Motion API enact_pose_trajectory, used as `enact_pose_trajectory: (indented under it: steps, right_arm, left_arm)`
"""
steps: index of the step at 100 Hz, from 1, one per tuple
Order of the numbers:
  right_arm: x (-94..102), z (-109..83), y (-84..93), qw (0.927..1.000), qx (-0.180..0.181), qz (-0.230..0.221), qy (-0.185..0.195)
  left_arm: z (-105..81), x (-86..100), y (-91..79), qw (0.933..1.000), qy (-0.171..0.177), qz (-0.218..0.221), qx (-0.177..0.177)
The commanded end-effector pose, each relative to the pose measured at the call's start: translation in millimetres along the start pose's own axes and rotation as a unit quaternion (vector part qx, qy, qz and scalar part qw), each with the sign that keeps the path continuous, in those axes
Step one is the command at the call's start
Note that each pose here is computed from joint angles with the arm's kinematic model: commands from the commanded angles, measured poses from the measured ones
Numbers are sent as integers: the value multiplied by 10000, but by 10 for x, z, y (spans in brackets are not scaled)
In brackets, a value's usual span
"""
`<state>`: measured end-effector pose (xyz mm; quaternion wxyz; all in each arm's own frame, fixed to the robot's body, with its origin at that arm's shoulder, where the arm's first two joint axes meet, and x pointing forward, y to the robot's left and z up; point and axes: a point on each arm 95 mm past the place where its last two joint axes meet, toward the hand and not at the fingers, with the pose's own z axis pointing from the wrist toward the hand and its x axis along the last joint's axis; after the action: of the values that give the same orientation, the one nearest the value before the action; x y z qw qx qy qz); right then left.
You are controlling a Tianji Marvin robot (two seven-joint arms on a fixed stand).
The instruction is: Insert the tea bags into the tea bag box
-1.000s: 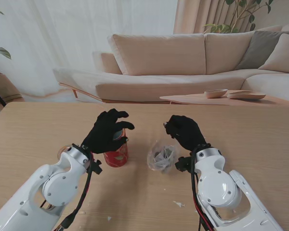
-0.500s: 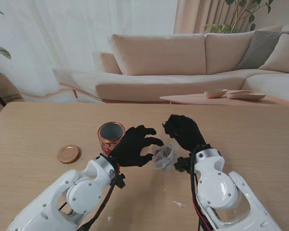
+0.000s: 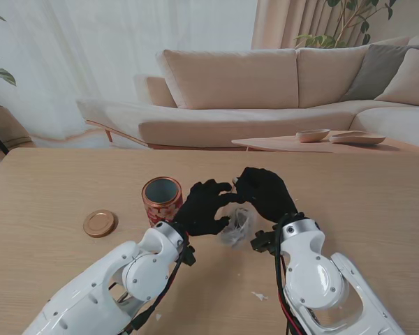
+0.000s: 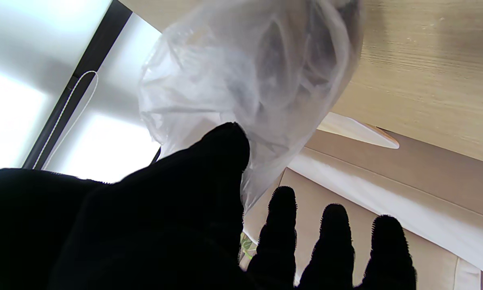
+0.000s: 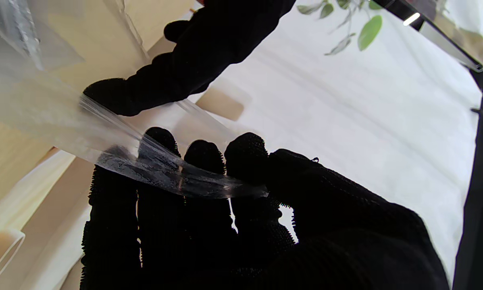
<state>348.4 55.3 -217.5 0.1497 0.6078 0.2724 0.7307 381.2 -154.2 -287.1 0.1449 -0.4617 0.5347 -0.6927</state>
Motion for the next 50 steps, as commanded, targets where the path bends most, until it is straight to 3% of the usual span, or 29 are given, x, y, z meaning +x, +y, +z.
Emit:
enact_pose_trajectory:
  steps: [1, 50]
  right_arm:
    - [39, -27, -48, 9999, 73, 67, 49]
    - [48, -58, -77, 9999, 95, 53, 124]
  left_arm:
    - [35, 27, 27, 10000, -18, -56, -46]
    - [114, 89, 64, 9999, -62, -149, -19]
